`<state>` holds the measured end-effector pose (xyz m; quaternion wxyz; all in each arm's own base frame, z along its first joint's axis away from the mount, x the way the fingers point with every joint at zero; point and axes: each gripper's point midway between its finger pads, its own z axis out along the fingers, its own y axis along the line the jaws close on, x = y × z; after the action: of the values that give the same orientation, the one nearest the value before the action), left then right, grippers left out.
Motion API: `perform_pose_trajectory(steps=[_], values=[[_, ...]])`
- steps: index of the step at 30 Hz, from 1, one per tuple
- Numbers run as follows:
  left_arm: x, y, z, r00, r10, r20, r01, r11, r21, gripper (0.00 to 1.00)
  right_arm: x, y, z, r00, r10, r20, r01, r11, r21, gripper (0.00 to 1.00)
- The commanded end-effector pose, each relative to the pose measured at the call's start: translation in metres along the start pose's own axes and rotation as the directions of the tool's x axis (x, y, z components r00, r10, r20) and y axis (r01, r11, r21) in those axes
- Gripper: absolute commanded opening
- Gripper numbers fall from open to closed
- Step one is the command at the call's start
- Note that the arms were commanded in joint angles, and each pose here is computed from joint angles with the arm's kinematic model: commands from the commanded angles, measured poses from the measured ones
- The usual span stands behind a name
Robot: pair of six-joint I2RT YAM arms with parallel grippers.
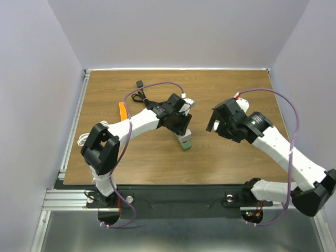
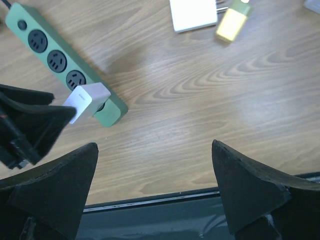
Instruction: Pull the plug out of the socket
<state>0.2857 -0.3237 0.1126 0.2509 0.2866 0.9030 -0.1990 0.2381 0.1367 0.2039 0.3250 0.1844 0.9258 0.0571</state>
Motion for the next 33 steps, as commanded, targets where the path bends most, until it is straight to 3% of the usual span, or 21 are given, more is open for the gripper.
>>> perform_pose_trajectory(steps=[1, 12, 16, 22, 24, 27, 29, 30, 31, 32, 33], values=[[-0.001, -0.01, -0.004, 0.986, 0.169, -0.006, -0.169, 0.986, 0.001, 0.57, 0.0, -0.027, -0.007, 0.998, 0.052, 0.04, -0.055, 0.995, 0.086, 1.0], [-0.001, -0.028, -0.002, 0.969, 0.248, -0.012, -0.246, 0.964, 0.106, 0.59, 0.004, -0.029, -0.005, 1.0, 0.021, 0.016, -0.022, 0.996, 0.092, 1.0], [0.004, -0.014, 0.01, 0.961, 0.273, -0.055, -0.271, 0.962, 0.038, 0.6, 0.002, -0.026, -0.005, 1.0, 0.014, 0.017, -0.016, 0.996, 0.087, 1.0], [0.011, -0.015, 0.025, 0.949, 0.306, -0.075, -0.303, 0.951, 0.056, 0.59, 0.004, -0.025, -0.004, 1.0, 0.007, 0.009, -0.008, 0.997, 0.078, 1.0], [0.016, -0.019, 0.028, 0.945, 0.314, -0.086, -0.308, 0.948, 0.074, 0.51, 0.007, -0.025, -0.003, 1.0, 0.004, 0.004, -0.004, 0.998, 0.069, 1.0], [0.019, -0.024, 0.025, 0.948, 0.309, -0.08, -0.303, 0.95, 0.075, 0.11, 0.01, -0.022, -0.001, 1.0, 0.011, 0.003, -0.011, 0.999, 0.031, 0.95], [0.029, -0.025, 0.021, 0.952, 0.295, -0.079, -0.289, 0.954, 0.075, 0.02, 0.011, -0.011, 0.001, 1.0, 0.01, 0.004, -0.01, 1.0, -0.028, 0.86], [0.023, -0.031, 0.012, 0.954, 0.297, -0.036, -0.294, 0.953, 0.079, 0.0, 0.012, -0.005, 0.002, 1.0, 0.005, -0.003, -0.005, 0.999, -0.053, 0.76], [0.035, -0.03, 0.011, 0.954, 0.295, -0.053, -0.29, 0.953, 0.084, 0.0, 0.014, 0.003, 0.005, 1.0, -0.003, -0.014, 0.001, 0.996, -0.091, 0.47], [0.039, -0.03, 0.007, 0.956, 0.289, -0.049, -0.285, 0.955, 0.087, 0.0, 0.014, 0.005, 0.006, 1.0, 0.001, -0.013, -0.003, 0.996, -0.094, 0.3], [0.045, -0.032, 0.0, 0.955, 0.291, -0.046, -0.286, 0.954, 0.092, 0.0, 0.011, 0.007, 0.01, 1.0, 0.013, -0.004, -0.013, 0.997, -0.08, 0.01]])
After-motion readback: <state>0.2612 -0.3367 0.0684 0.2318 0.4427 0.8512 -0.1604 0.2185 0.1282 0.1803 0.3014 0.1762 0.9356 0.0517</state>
